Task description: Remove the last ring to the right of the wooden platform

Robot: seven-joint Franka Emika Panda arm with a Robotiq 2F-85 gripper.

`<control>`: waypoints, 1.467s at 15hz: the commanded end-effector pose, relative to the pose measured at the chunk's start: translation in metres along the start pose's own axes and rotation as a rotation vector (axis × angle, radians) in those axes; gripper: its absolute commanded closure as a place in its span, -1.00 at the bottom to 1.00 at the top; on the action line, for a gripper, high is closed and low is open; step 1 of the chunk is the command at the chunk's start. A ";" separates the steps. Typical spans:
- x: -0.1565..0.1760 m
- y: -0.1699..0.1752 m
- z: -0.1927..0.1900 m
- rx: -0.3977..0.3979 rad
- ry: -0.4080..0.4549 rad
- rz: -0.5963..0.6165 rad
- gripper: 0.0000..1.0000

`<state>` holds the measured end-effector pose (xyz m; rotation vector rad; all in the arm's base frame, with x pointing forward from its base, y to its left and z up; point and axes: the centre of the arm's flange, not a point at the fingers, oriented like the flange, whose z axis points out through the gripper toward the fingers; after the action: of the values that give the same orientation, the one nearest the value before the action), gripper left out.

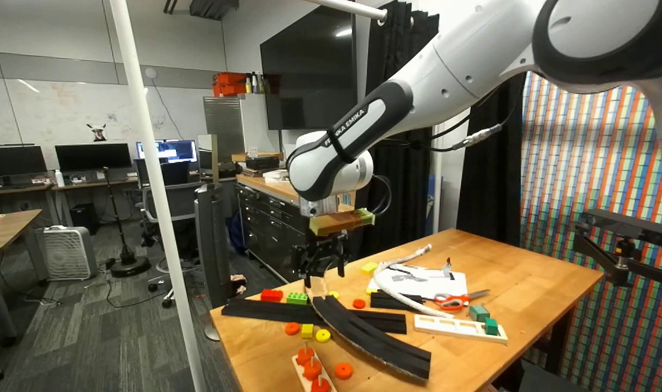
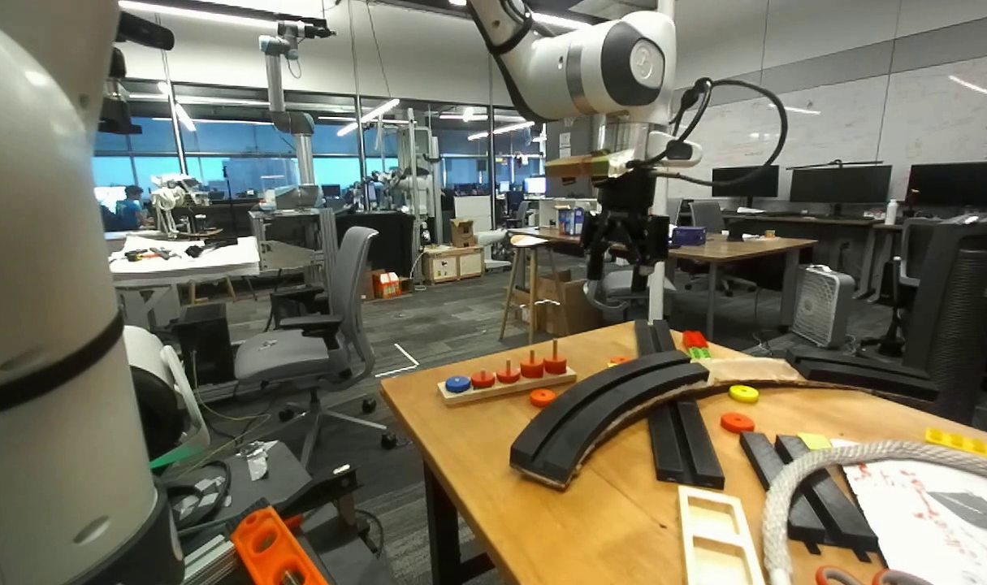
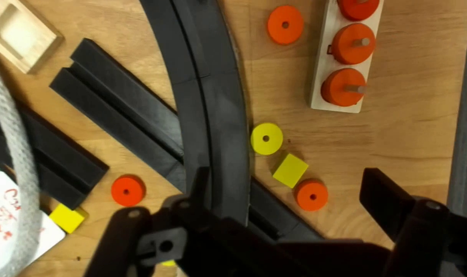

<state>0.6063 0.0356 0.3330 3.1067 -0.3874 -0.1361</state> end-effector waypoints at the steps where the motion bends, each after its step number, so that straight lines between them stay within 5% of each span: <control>1: 0.003 -0.032 0.004 -0.021 -0.052 -0.058 -1.00; 10: -0.033 -0.069 0.044 -0.010 -0.091 -0.147 -1.00; 22: -0.048 -0.091 0.105 0.050 0.028 -0.135 -1.00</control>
<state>0.5800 0.1312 0.2357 3.1511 -0.1392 -0.1413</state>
